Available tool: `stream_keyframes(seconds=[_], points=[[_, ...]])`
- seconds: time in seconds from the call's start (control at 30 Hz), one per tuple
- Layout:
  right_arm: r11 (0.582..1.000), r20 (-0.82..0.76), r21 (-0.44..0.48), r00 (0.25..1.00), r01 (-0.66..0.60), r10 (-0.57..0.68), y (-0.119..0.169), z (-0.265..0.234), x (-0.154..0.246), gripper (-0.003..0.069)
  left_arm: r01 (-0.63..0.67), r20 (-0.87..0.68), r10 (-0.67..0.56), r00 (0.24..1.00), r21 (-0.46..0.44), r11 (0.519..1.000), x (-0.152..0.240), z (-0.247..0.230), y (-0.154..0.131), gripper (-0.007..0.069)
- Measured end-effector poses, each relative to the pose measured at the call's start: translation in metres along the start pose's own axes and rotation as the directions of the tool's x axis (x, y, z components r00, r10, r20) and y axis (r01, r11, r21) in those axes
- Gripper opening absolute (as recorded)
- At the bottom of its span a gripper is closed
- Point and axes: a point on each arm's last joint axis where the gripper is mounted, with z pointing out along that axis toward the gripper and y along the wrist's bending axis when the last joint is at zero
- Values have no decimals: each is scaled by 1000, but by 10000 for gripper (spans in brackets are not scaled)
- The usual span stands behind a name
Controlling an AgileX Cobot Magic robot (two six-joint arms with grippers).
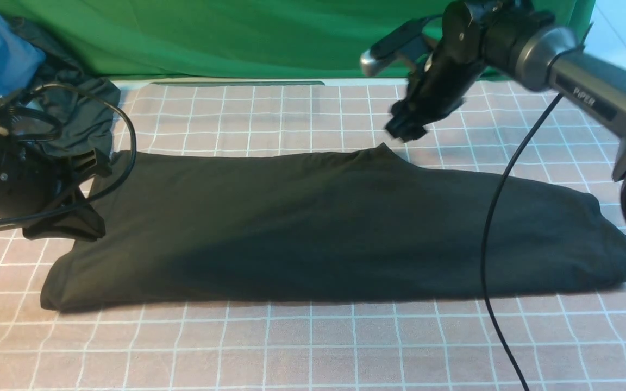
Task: Fold a long-sleeved shirt over a pink coffee tablecloth.
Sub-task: 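Pull the folded dark garment lengthwise by its ends to straighten it flat on the table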
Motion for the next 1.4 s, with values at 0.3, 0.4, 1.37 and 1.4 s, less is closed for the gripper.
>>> stream_keyframes(seconds=[0.3, 0.4, 1.37, 1.4], points=[[952, 87, -113, 951, -286, 296, -69, -139, 21, 41, 4, -45, -3, 999, 10, 1000, 4, -1, -1, 13], [916, 98, -140, 915, -377, 391, -92, -173, 51, 36, -3, -66, 3, 998, 12, 1000, 6, -1, -1, 13], [725, -385, -9, 671, -689, 633, -86, -26, 221, 691, -74, 189, 68, 980, 22, 997, 56, -55, -6, 13], [730, -390, -12, 675, -683, 626, -84, -24, 220, 691, -74, 185, 69, 980, 22, 997, 57, -55, -6, 13]])
